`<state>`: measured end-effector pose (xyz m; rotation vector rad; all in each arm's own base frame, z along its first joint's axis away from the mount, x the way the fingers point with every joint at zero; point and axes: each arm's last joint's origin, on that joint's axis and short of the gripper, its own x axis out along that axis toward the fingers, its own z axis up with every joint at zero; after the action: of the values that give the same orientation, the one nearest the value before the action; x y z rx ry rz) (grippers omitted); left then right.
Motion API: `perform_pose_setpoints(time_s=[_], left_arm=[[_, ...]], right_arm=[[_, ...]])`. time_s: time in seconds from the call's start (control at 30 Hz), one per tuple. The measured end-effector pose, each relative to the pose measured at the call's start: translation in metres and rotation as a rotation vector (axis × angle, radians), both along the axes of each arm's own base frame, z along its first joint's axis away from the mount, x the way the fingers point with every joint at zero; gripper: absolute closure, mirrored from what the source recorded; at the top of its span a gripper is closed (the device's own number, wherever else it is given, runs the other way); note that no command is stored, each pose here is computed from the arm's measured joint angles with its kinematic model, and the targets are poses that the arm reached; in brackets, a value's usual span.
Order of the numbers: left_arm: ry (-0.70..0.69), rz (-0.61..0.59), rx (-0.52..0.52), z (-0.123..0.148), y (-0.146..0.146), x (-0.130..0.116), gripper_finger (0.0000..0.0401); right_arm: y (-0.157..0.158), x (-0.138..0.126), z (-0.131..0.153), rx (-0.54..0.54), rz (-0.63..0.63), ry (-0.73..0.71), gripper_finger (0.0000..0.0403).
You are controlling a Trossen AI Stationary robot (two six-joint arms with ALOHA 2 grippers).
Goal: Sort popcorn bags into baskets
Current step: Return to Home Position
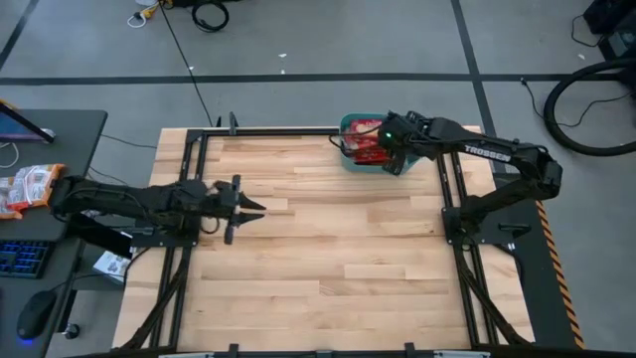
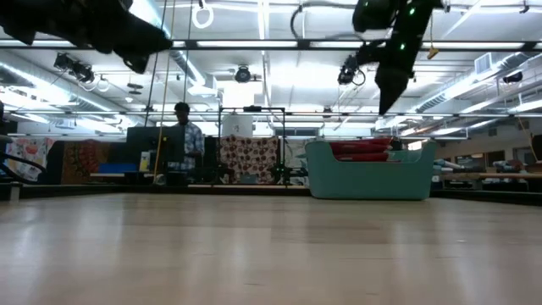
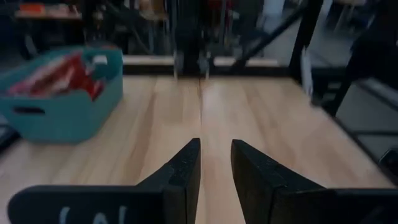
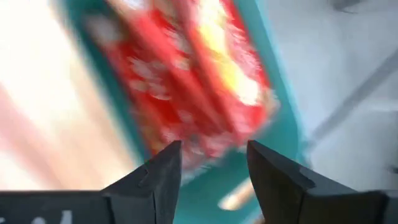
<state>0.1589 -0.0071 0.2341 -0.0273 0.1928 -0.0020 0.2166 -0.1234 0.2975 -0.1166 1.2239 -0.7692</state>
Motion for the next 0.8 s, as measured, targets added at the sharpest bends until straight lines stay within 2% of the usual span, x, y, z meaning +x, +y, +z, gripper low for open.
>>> perform_pose_setpoints(time_s=[0.07,0.17,0.47,0.67,0.8], left_arm=[[-0.033,-0.001,-0.002,0.006,0.000,-0.009,0.0308],[-0.077,-0.007,-0.019,0.008,0.000,-0.021,0.0308],[-0.245,-0.005,-0.075,-0.026,0.000,-0.043,0.0308],[-0.331,0.011,-0.006,-0.037,0.002,-0.056,0.0312],[-0.374,0.071,0.028,-0.042,0.004,-0.063,0.0334]], right_arm=[[0.009,-0.002,0.005,0.040,0.042,-0.093,0.0217],[0.019,-0.008,0.006,0.040,0.100,-0.263,0.0223],[0.039,-0.024,-0.032,0.007,0.160,-0.731,0.0229],[0.038,-0.045,-0.063,0.032,0.198,-0.957,0.0229],[0.033,-0.060,-0.080,0.046,0.186,-1.101,0.0229]])
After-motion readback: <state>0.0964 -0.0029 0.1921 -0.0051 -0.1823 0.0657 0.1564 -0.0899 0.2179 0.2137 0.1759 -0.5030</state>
